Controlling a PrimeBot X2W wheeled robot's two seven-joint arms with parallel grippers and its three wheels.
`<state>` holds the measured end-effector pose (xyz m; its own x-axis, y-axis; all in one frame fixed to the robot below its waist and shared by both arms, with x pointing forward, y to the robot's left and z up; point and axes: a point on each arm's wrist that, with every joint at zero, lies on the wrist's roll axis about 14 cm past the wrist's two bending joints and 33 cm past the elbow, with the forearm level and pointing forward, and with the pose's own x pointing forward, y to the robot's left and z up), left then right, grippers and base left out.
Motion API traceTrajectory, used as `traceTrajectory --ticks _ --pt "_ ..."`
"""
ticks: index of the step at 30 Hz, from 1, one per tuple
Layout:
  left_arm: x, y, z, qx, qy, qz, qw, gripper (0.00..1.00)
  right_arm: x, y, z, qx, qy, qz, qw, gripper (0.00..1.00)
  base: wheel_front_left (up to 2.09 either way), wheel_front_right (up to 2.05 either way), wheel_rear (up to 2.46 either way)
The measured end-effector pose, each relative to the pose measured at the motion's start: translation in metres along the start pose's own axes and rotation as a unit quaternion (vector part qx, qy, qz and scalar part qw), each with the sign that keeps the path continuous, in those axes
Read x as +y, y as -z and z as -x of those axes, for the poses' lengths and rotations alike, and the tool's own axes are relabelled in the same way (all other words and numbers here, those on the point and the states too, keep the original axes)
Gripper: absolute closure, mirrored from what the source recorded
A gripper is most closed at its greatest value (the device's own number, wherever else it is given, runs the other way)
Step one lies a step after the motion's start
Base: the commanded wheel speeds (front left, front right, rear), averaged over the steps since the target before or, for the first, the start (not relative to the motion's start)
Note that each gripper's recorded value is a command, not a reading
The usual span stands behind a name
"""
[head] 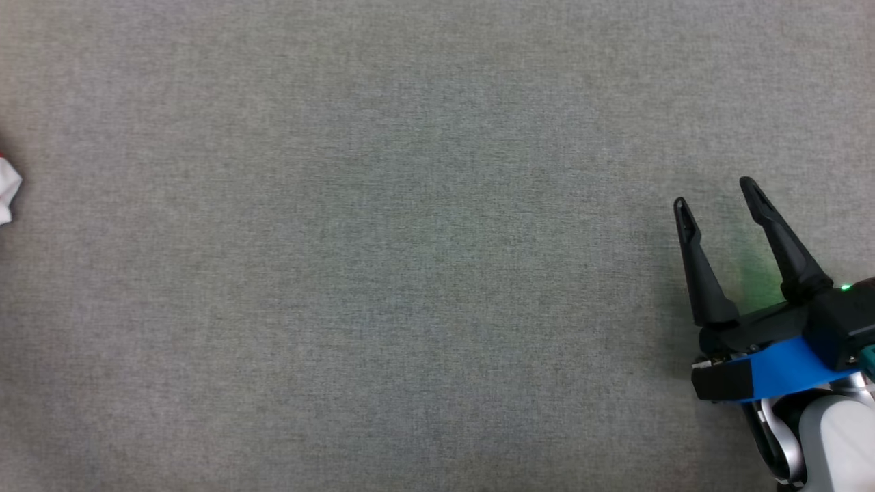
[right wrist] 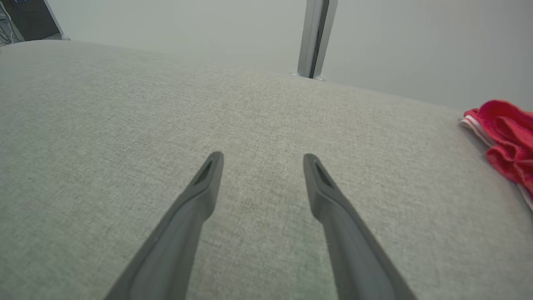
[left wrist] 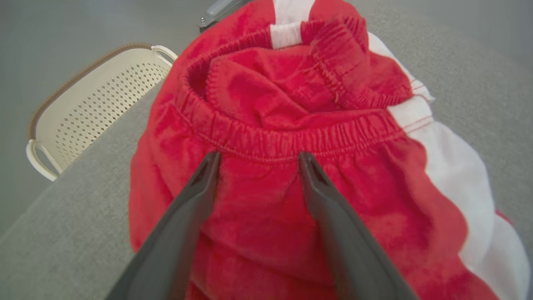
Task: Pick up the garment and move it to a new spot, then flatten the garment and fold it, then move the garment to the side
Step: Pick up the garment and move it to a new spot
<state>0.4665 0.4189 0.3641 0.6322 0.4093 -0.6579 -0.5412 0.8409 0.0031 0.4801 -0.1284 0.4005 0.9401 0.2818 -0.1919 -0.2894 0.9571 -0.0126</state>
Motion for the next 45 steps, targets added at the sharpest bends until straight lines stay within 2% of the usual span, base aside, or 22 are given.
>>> traceTrajectory --ticks 1,4,5,6,7,11,15,21,26,31,36,37,38,45 --pt "0.001 0.005 -0.003 0.008 -0.004 0.007 1.0 0.0 -0.003 0.001 0.001 0.001 0.003 0.001 1.0 0.0 0.0 0.0 0.0" --pt "-0.001 0.024 -0.008 0.051 -0.006 0.069 0.996 0.0 -0.008 0.0 0.004 0.002 0.009 0.003 1.0 0.0 0.0 0.0 0.0" --pt "-0.003 0.026 -0.009 0.059 -0.004 0.089 0.994 0.62 -0.009 0.0 0.006 0.002 0.012 0.003 1.0 0.0 0.0 0.0 0.0" --pt "-0.003 0.026 -0.009 0.059 -0.004 0.089 0.994 0.62 -0.009 0.0 0.006 0.002 0.012 0.003 1.0 0.0 0.0 0.0 0.0" --pt "-0.003 0.028 -0.01 0.059 -0.001 0.098 0.993 1.0 -0.009 -0.002 0.007 0.0 0.013 0.002 1.0 0.0 0.0 0.0 0.0" --pt "-0.001 0.024 -0.006 0.046 0.005 0.108 0.993 1.0 -0.005 -0.006 0.008 -0.005 0.012 -0.003 1.0 0.0 0.0 0.0 0.0" --pt "0.001 0.004 0.005 0.01 0.028 0.096 0.995 1.0 -0.002 -0.019 0.01 -0.023 0.01 -0.005 1.0 0.0 0.0 0.0 0.0" --pt "0.001 -0.092 0.048 -0.116 0.076 0.059 0.988 1.0 0.016 -0.047 0.018 -0.062 -0.003 -0.025 0.998 0.0 0.0 0.0 0.0" --pt "-0.02 -0.165 0.104 -0.209 0.129 0.015 0.969 1.0 0.026 -0.069 0.034 -0.092 -0.004 -0.038 0.995 0.0 0.0 0.0 0.0" --pt "-0.077 -0.214 0.171 -0.283 0.211 -0.029 0.935 1.0 0.022 -0.084 0.058 -0.116 0.015 -0.046 0.992 0.0 0.0 0.0 0.0" --pt "-0.167 -0.221 0.241 -0.318 0.327 -0.076 0.887 1.0 0.007 -0.094 0.083 -0.134 0.046 -0.046 0.989 0.0 0.0 0.0 0.0" --pt "-0.202 -0.214 0.269 -0.322 0.375 -0.09 0.865 1.0 0.001 -0.097 0.093 -0.138 0.059 -0.046 0.988 0.0 0.0 0.0 0.0" --pt "-0.202 -0.214 0.269 -0.322 0.375 -0.09 0.865 1.0 0.001 -0.097 0.093 -0.138 0.059 -0.046 0.988 0.0 0.0 0.0 0.0" --pt "-0.308 -0.135 0.315 -0.249 0.517 -0.138 0.807 1.0 -0.024 -0.098 0.12 -0.143 0.106 -0.042 0.983 0.0 0.0 0.0 0.0"
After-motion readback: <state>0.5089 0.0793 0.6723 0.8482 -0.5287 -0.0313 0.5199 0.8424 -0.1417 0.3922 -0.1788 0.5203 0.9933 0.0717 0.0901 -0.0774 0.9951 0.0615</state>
